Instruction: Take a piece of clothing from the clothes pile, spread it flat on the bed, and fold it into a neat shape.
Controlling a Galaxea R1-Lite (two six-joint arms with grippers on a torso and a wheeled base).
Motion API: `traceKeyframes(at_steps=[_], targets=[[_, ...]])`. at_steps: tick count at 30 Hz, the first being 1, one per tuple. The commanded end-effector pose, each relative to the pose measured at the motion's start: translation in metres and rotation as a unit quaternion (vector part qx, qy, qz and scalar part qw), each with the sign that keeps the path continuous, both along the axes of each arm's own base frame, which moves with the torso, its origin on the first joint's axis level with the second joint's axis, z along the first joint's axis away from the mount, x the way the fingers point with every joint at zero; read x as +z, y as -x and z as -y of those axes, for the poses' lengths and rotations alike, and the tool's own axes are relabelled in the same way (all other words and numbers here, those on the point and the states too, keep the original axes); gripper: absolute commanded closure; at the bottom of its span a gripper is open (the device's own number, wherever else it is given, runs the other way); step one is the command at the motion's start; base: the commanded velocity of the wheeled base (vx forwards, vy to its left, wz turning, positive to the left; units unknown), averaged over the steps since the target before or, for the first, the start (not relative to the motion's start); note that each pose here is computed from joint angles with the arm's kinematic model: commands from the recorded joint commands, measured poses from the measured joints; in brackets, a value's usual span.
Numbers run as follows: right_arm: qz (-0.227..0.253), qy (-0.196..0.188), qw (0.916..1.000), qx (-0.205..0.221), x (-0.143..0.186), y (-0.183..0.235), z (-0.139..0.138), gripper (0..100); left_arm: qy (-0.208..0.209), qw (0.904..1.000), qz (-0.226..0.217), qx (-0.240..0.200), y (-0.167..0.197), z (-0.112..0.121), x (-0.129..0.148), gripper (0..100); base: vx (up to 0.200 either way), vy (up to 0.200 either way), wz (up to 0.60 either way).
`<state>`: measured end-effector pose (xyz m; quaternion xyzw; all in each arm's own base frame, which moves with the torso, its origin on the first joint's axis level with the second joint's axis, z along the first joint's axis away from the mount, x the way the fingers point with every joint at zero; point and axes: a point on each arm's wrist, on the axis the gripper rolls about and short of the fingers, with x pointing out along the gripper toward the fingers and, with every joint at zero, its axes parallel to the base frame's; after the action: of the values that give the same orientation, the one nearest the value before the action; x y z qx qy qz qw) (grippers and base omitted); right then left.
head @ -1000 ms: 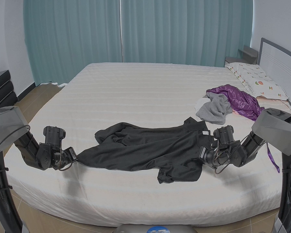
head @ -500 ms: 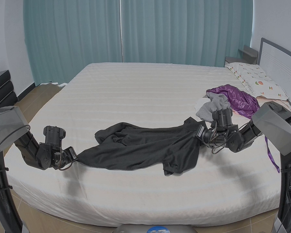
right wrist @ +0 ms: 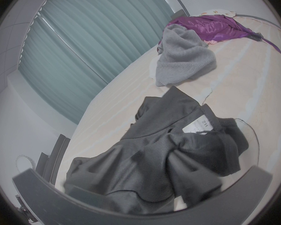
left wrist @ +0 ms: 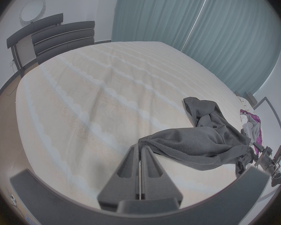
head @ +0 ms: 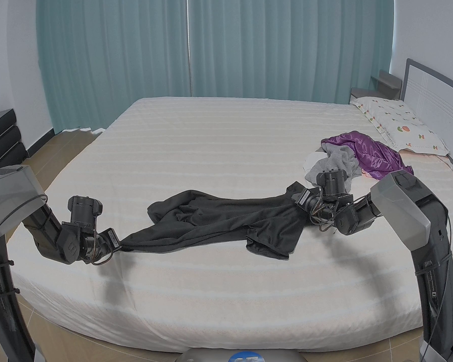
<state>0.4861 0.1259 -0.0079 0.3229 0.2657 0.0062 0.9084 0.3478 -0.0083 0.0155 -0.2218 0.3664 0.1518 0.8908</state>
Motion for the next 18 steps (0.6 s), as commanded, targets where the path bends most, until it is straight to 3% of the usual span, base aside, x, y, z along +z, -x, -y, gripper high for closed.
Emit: traceKeyframes(at_steps=[1, 7, 12, 14, 18], targets=[[0.003, -0.004, 0.9999, -0.009, -0.006, -0.002, 0.008, 0, 0.000, 1.0000, -0.001, 0.001, 0.000, -0.001, -0.001, 100, 0.000, 0.000, 0.00], [0.018, -0.028, 0.9993, 0.018, 0.037, 0.020, 0.018, 0, 0.000, 1.0000, 0.001, 0.000, 0.000, 0.000, 0.000, 100, 0.000, 0.000, 0.00], [0.012, -0.031, 0.9991, 0.025, 0.048, 0.035, 0.020, 0, 0.000, 1.0000, 0.001, 0.000, 0.000, 0.000, 0.001, 100, 0.000, 0.000, 0.00], [-0.021, -0.035, 0.9976, 0.056, 0.043, 0.059, 0.013, 0, 0.000, 1.0000, 0.001, 0.000, 0.002, 0.000, 0.001, 100, 0.000, 0.000, 0.00], [-0.056, -0.036, 0.9948, 0.077, 0.035, 0.080, 0.002, 0, 0.000, 1.0000, 0.001, 0.000, 0.002, 0.000, 0.002, 100, 0.000, 0.000, 0.00]])
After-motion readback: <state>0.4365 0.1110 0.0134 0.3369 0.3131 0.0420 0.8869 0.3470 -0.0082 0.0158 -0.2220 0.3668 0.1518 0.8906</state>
